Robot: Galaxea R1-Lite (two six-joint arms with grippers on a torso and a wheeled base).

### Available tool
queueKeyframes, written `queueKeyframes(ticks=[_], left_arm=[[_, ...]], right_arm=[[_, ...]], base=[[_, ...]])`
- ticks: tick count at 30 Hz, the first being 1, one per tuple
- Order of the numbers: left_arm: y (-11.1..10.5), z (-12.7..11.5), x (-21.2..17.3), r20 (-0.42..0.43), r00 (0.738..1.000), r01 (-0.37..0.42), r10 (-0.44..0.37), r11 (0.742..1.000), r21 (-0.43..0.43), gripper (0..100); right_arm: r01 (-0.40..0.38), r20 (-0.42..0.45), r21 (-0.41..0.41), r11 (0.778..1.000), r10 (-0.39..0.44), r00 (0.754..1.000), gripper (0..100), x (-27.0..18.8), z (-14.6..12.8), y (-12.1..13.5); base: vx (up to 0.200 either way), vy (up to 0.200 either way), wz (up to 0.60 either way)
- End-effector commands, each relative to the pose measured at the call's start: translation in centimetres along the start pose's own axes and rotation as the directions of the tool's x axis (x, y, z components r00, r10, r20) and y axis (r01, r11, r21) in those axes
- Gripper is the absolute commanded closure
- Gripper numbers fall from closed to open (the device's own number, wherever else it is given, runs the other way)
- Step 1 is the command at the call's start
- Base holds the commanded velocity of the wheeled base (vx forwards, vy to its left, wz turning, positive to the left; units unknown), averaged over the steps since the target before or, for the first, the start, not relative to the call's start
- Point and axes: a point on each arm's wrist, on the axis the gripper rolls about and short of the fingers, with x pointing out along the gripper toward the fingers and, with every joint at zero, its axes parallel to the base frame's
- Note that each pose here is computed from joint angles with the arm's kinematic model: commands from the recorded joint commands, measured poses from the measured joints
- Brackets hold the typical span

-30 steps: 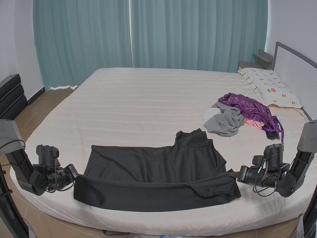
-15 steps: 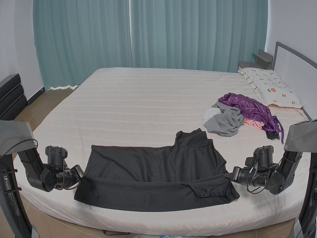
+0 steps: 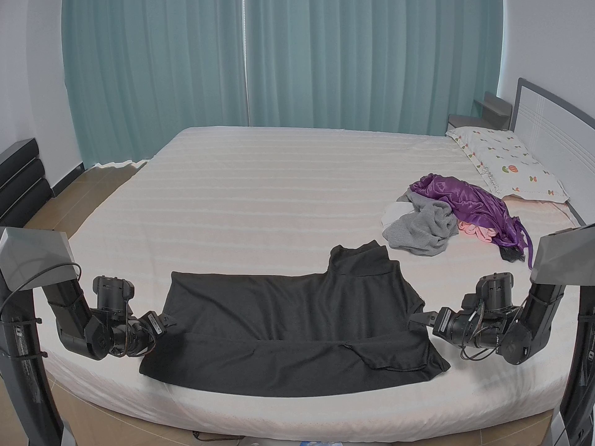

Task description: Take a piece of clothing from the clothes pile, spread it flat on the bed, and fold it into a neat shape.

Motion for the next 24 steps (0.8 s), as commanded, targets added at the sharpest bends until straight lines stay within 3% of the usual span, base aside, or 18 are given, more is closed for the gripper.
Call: queueKeyframes(ticks=[1, 7, 12, 18, 24], left_arm=[[-0.1, 0.2, -0.1, 0.008, 1.0, 0.008, -0.007, 0.999, -0.043, 0], [-0.4, 1.1, -2.3, 0.051, 0.998, 0.047, -0.044, 0.997, -0.067, 0], [-0.3, 0.9, -3.3, 0.049, 0.998, 0.055, -0.05, 0.993, -0.105, 0], [-0.4, 1.0, -3.0, 0.033, 0.997, 0.078, -0.075, 0.989, -0.129, 0], [-0.4, 1.0, -2.9, 0.021, 0.995, 0.095, -0.093, 0.987, -0.13, 0]], right_arm=[[-0.076, 0.039, 0.02, 0.997, 0.075, 0.996, 0, -2.5, 0.1, 2.8], [-0.058, 0.057, 0.072, 0.996, 0.054, 0.997, 0, -5.1, -1.9, 5.0], [-0.027, -0.015, 0.128, 0.991, 0.03, 0.999, 0, -5.3, -4.9, 5.9], [0.092, -0.073, 0.133, 0.987, -0.083, 0.994, 0, -3.3, -6.7, 4.1], [0.142, -0.065, 0.123, 0.982, -0.135, 0.989, 0, -2.3, -7.4, 3.4]], base=[[0.0, 0.0, 0.0], [0.0, 0.0, 0.0], [0.0, 0.0, 0.0], [-0.167, 0.0, 0.0], [0.0, 0.0, 0.0]])
